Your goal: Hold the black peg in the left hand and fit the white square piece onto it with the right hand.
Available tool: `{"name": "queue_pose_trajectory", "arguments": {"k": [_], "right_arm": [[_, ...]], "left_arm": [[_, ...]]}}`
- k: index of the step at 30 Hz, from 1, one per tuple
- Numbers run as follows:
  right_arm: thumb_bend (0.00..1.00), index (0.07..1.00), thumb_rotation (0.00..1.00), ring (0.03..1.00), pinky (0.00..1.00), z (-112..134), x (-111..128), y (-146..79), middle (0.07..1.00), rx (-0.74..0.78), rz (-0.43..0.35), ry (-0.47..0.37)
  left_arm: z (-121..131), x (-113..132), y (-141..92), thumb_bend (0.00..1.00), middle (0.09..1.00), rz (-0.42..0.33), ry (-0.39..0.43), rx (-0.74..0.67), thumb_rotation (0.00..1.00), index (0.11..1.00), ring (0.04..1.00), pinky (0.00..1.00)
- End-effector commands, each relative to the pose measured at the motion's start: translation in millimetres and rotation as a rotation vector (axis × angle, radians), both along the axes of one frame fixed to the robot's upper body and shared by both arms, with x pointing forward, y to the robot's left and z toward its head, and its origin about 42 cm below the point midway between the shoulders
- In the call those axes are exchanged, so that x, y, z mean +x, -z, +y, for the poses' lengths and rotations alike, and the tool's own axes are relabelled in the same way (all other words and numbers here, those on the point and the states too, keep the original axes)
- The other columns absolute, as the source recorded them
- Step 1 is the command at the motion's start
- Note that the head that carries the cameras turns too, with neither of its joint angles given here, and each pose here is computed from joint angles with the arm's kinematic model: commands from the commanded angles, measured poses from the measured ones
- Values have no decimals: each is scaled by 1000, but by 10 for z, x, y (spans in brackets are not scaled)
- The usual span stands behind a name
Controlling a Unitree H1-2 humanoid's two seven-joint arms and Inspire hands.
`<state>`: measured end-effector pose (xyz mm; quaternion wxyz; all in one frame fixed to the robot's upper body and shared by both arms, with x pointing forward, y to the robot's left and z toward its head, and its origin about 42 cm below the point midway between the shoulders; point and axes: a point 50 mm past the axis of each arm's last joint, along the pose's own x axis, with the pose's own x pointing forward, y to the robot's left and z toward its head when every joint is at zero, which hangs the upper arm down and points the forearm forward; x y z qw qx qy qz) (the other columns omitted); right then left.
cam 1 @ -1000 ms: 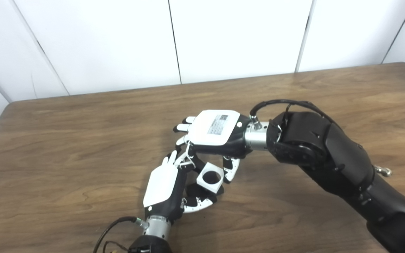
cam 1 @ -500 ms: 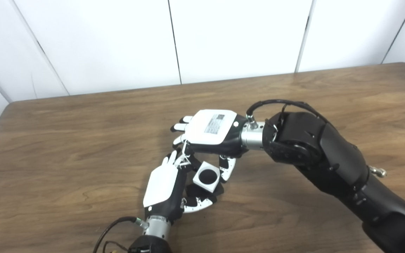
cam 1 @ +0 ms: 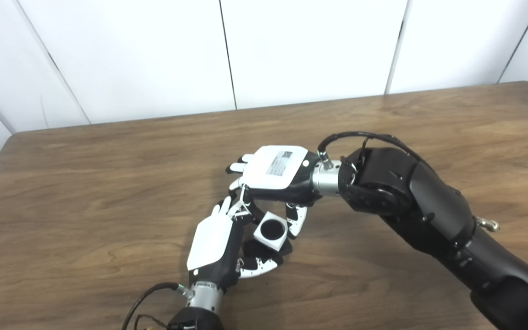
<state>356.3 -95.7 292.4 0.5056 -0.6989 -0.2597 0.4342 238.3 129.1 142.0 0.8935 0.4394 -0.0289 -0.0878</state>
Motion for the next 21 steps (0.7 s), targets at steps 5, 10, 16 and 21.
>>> {"name": "queue_pose_trajectory", "arguments": {"k": [5,10,16,21], "right_arm": [[525,492,140,998,984,-13,81,-133,881,28,-55,1],[524,493,140,1000,982,-37,118,-114,883,27,-49,16],[524,494,140,997,965,-55,147,-98,879,16,-48,18],[823,637,185,999,974,-68,160,-98,884,13,-37,36]], "left_arm": [[52,-57,79,516,919,41,-15,40,59,493,1000,1000],[40,-68,76,516,917,42,-18,36,58,493,1000,1000],[30,-60,77,516,917,43,-15,39,59,493,1000,1000],[23,-50,94,519,908,29,-19,51,64,494,1000,1000]]}}
